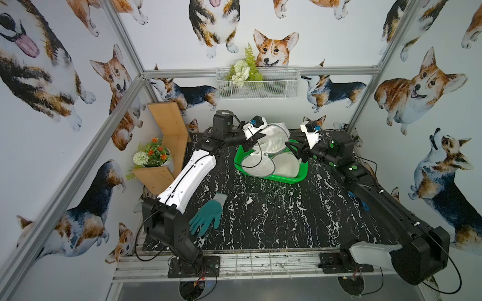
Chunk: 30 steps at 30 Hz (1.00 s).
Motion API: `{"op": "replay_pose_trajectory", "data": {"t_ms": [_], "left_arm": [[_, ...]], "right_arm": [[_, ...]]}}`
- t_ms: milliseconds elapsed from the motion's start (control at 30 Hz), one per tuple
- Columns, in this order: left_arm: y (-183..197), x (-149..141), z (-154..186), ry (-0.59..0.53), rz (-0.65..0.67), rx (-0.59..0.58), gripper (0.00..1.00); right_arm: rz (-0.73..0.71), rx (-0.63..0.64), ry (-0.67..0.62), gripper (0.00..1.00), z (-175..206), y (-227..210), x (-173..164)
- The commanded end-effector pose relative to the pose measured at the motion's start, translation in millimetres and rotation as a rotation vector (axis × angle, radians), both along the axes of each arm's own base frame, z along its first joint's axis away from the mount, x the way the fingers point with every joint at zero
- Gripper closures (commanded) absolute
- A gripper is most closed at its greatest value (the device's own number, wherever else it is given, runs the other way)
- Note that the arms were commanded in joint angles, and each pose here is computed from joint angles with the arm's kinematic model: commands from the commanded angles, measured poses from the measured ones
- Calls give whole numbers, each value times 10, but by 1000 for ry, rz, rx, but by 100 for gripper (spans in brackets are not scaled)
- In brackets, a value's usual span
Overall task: Turn the laundry bag inside out
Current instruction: Turn over the laundry bag.
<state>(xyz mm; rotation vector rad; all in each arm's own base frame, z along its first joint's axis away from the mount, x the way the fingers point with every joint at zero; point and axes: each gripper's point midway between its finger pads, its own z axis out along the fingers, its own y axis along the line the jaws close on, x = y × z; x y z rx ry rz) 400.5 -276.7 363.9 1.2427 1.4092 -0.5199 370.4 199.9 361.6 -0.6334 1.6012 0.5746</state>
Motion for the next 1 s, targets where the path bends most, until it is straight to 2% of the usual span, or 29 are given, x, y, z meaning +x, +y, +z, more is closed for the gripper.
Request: {"op": "replay_pose_trajectory", "data": {"t_ms": [0,200,267,333,367,500,700,967], "left_arm": [[-7,-2,99,-19,-9,-20,100],[-2,-10,87,-11,-8,-16,100],[5,-9,80,-9,-8,-15,100],[8,-11,67,-8,-6,-9,100],[10,-15,51,-9,-8,-2,100],[9,-67,-46,-39,-31,59,100],[-72,-350,-271,-192,-136,228,100],[-190,-637,-110,-354,-224,229,100]], "right_arm": [[-35,49,-89,53,238,13,107],[-20,50,-123,66,272,109,176],[-27,53,-134,79,295,106,196],[-41,58,-149,96,332,87,212],[-56,63,-155,100,355,67,225],[-88,97,-126,100,453,-3,327],[-85,56,14,100,440,3,592],[-54,-84,225,100,39,103,935]]}}
